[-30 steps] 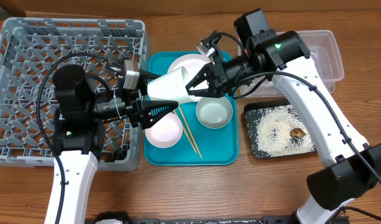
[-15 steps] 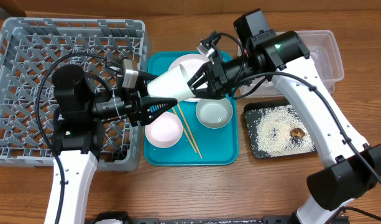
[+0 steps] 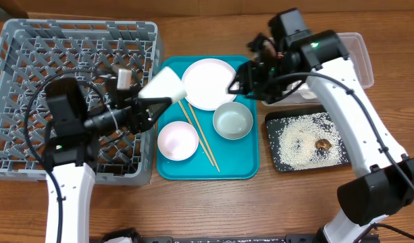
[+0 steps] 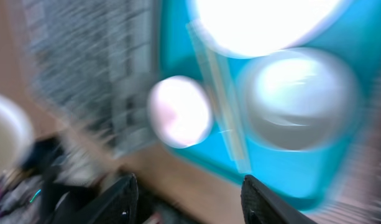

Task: Sort waste into correct bins and load items into the dishwasher
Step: 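Place the paper cup into the dish rack with the left gripper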

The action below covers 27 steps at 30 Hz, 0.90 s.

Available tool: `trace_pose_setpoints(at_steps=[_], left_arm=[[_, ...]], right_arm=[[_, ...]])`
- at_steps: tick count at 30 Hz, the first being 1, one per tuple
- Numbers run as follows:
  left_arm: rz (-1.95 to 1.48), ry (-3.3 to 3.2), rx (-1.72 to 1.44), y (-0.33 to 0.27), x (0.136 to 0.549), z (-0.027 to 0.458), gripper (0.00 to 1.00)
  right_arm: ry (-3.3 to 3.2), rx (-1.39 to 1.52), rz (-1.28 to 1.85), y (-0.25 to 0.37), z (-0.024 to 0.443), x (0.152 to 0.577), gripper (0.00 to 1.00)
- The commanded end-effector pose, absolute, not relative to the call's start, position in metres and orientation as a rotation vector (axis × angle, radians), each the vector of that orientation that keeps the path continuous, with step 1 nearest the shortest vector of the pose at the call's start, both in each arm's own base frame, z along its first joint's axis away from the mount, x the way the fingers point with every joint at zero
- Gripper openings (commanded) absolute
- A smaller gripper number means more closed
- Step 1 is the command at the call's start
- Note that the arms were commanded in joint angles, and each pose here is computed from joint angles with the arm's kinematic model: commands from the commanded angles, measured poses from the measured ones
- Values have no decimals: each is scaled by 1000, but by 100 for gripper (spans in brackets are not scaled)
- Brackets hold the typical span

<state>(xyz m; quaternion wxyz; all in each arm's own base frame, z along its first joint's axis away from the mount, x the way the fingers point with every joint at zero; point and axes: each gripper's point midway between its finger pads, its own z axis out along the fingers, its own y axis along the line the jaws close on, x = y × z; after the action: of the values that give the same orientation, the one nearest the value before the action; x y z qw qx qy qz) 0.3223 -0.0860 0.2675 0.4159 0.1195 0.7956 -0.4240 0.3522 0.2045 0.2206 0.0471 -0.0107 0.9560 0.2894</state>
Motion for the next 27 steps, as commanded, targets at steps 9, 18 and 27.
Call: trace_pose_setpoints(at_steps=[9, 18, 27], left_arm=[[-267, 2423, -462, 79, 301, 198, 15], [-46, 2503, -724, 120, 274, 181, 14], [-46, 2615, -789, 127, 276, 146, 18]], right_arm=[[2883, 333, 218, 67, 222, 365, 56], [2841, 376, 220, 53, 236, 360, 56], [2854, 379, 217, 52, 235, 357, 56]])
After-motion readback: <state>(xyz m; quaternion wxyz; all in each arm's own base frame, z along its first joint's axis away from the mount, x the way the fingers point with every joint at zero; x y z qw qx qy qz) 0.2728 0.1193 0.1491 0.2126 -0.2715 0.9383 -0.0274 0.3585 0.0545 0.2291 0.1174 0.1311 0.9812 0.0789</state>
